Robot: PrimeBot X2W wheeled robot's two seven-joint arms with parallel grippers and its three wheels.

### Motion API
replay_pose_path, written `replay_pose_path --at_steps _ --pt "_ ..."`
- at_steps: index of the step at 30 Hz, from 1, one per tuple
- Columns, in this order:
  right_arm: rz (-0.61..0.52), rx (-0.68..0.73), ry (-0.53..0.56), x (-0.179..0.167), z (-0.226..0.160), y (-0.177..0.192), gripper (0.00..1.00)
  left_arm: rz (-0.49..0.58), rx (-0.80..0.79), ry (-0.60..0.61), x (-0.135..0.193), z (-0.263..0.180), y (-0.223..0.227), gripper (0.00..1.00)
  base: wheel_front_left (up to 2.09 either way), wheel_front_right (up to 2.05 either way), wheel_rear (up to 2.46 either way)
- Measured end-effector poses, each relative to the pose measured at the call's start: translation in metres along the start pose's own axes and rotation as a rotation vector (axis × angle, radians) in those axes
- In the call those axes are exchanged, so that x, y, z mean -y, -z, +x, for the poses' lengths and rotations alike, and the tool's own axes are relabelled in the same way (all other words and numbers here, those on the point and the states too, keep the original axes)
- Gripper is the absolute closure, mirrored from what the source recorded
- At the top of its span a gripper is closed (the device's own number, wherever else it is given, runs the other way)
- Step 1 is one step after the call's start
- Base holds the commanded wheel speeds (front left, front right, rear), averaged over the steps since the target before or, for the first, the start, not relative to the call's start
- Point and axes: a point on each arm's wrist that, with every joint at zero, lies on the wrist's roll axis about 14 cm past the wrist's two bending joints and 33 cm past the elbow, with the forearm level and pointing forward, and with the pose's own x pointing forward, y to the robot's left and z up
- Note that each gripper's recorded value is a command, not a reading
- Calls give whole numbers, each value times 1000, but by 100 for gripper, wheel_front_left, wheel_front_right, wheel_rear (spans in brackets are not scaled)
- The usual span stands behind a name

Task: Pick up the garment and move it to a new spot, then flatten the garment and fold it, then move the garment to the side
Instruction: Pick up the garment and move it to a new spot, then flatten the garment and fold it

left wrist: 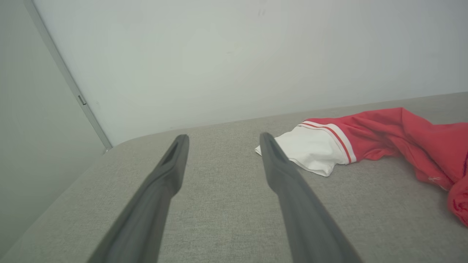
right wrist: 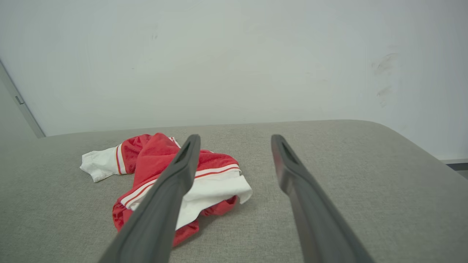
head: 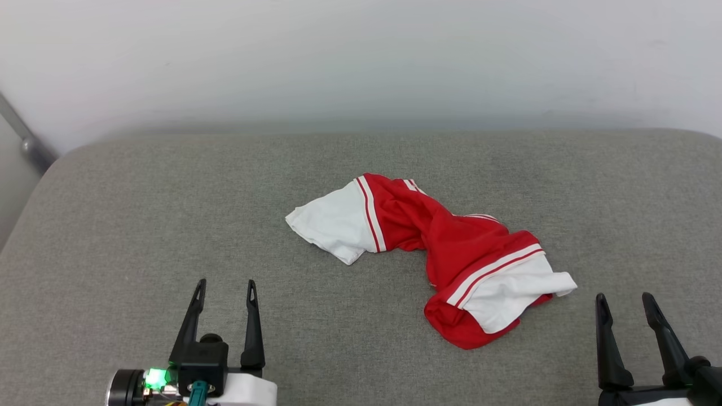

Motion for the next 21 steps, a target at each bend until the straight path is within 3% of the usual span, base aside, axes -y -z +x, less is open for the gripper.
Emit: replay_pose_path --at_steps 21 --pt "12 -11 7 1 -9 3 0 -13 -19 6 1 -11 7 0 0 0 0"
